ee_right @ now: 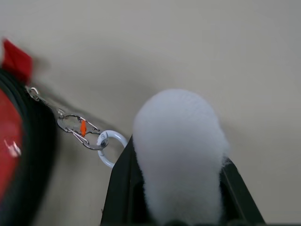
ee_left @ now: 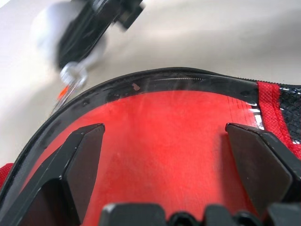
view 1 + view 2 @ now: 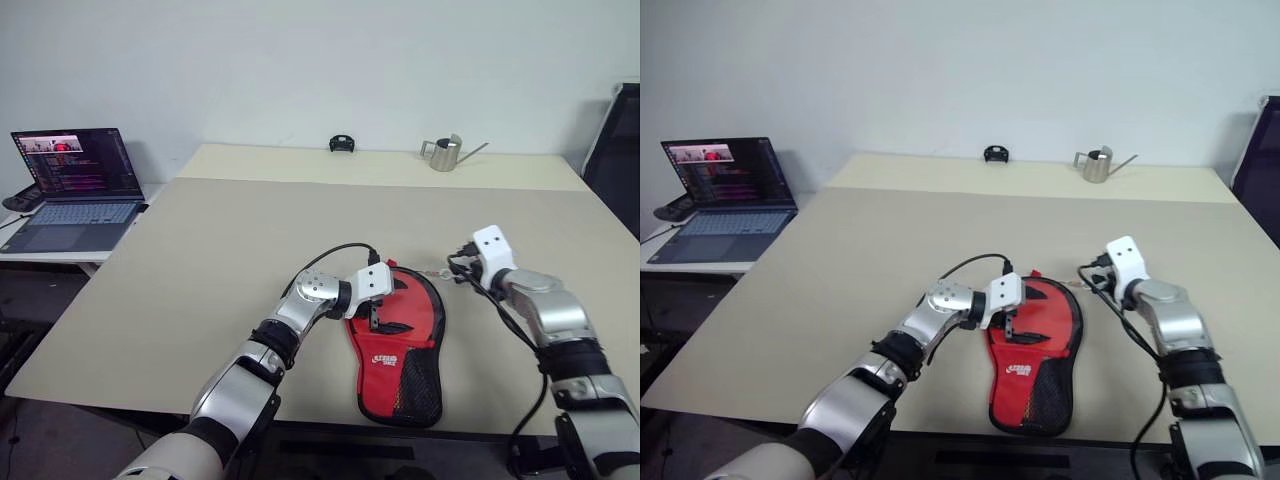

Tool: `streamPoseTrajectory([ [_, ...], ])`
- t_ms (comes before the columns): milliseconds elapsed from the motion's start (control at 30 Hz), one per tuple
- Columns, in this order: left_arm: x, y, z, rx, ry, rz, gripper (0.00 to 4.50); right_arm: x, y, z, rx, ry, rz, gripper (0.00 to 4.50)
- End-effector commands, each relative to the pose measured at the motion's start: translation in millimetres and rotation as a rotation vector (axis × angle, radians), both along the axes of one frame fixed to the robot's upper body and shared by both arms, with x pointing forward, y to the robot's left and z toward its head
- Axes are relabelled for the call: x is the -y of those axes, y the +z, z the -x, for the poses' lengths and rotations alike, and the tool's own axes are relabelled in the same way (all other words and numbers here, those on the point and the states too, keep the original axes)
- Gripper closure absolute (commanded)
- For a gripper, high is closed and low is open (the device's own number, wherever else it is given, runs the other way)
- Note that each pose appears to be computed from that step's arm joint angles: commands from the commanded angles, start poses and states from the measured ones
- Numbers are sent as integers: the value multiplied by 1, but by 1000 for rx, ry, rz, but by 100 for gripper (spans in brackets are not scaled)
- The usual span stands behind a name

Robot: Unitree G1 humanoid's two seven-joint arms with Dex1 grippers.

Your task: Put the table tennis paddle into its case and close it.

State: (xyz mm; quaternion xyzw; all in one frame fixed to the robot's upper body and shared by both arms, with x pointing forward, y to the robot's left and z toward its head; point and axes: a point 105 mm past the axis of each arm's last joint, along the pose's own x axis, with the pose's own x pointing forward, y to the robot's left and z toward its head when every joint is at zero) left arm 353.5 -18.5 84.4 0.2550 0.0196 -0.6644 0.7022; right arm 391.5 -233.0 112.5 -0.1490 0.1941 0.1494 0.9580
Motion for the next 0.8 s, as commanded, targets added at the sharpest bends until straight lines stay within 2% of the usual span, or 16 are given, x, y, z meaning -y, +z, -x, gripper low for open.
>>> streamPoseTrajectory([
  [33, -23, -60, 20, -142, -19, -210, 0, 21, 20, 25, 4, -6, 31, 395],
  [167, -24, -63, 22, -152, -29, -218, 0, 13, 12, 74, -126, 113, 45, 395],
  [400, -27, -69, 27, -162, -43, -233, 0, -8, 4, 131, -279, 241, -3, 395],
  [533, -28, -71, 29, -168, -48, -235, 0, -32, -4, 170, -391, 411, -13, 395],
  [667, -27, -72, 30, -171, -52, -234, 0, -46, -13, 207, -475, 610, 106, 397],
  [800, -25, -71, 30, -171, -55, -231, 0, -55, -18, 232, -523, 744, 152, 398],
])
